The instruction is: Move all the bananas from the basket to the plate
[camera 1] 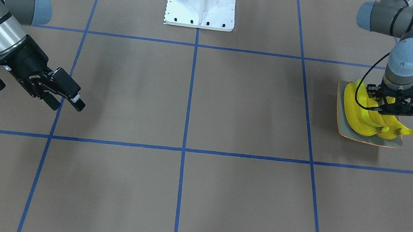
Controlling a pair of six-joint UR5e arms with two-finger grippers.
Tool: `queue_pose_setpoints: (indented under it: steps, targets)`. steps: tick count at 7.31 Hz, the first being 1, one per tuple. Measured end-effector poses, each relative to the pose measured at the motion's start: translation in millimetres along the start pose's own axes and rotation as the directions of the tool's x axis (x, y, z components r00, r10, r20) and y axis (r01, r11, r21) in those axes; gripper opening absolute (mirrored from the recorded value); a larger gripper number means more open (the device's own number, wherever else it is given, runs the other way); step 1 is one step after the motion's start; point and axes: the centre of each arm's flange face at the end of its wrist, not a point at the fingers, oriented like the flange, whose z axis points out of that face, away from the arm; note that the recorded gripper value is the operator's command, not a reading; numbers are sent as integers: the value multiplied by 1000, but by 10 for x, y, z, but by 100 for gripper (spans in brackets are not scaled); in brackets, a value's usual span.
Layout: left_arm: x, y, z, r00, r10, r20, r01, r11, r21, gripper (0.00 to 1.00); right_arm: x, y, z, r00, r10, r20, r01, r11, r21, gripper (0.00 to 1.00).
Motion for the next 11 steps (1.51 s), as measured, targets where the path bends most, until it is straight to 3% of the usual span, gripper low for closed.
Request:
queue_pose_setpoints:
  steps: [3,6,8,11]
  targets:
    - [144,-141,-483,996,67,-53,-63,994,85,99,-17,-16,-36,1000,-1,5,1,1000,7,100]
    - [-428,-472,-1222,988,136,-76,-118,972,205,99,22,-159,-186,1000,-3,4,3,1000,31,100]
    - [-977,-596,-1479,977,115,-181,-71,971,229,99,253,-431,-377,996,-65,-67,69,996,49,100]
    - [-1855,-738,-1451,926,91,-367,10,965,263,99,1106,-845,-855,944,-246,-220,246,969,-27,100]
